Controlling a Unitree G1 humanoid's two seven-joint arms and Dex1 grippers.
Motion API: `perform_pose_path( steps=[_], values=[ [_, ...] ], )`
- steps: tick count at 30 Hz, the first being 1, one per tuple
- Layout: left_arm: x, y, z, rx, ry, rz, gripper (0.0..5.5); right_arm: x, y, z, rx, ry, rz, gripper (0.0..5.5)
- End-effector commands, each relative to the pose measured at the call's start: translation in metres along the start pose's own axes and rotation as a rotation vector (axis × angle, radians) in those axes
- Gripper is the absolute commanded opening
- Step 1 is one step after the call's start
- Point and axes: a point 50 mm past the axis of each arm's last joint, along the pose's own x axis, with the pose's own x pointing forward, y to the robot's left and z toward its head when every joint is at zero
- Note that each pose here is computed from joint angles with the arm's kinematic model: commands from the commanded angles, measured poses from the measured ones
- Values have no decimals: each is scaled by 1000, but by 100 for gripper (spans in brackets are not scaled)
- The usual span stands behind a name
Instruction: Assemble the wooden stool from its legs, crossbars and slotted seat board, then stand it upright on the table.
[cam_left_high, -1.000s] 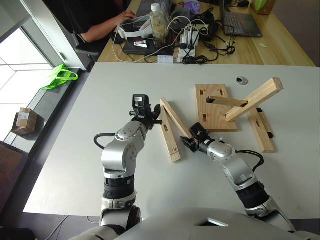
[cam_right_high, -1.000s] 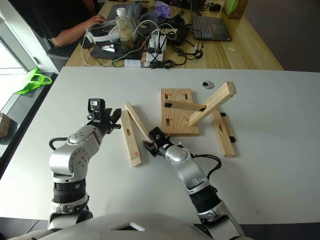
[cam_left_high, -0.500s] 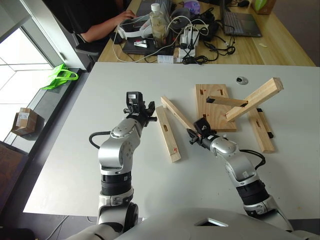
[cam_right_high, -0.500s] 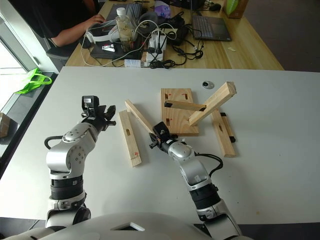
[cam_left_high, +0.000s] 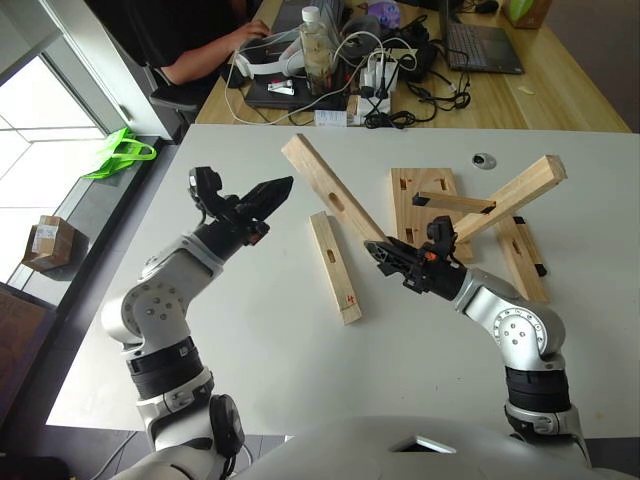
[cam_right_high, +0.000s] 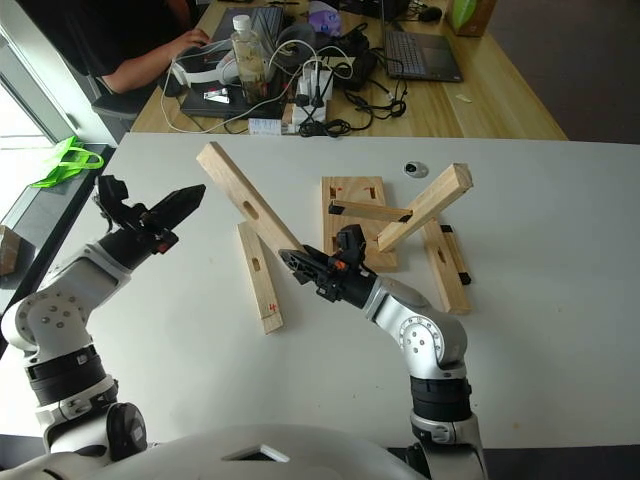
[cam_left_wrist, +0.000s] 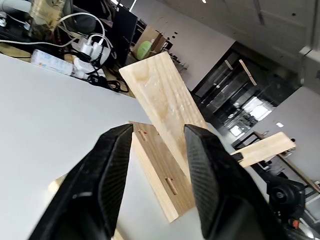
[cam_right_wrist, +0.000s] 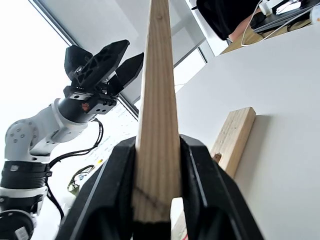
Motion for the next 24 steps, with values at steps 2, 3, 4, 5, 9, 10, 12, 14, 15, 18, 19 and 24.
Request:
perform_pose_path(
  steps=[2,3,4,5,9,10,12,14,15,18,19,24],
  values=[
    [5,-16,5,-43,9,-128,187,-5,8,-3,27,24,76,101],
    [6,-19,5,-53,12,-152,187,-6,8,-3,29,27,87,101],
    [8,-22,5,-61,16,-170,187,-6,9,-2,36,20,97,101],
    [9,-23,4,-63,22,-173,187,-6,9,-1,41,11,101,101],
    [8,-19,6,-95,-6,-151,187,-8,5,7,50,-44,79,101],
    [7,-20,6,-102,-15,-152,187,-9,4,8,56,-63,74,101],
    [4,-21,5,-122,-34,-156,187,-11,4,11,72,-97,72,101],
    [3,-21,4,-143,-47,-151,187,-12,5,12,84,-109,87,101],
    [3,-21,4,-153,-52,-148,187,-12,6,12,91,-106,103,101],
    [4,-23,5,-170,-54,-169,187,-15,11,9,103,-86,143,101],
    [4,-24,5,-175,-55,-178,187,-15,13,8,108,-79,160,101],
    [9,-28,5,-189,-28,-207,187,-19,20,7,125,-62,228,101]
  ],
)
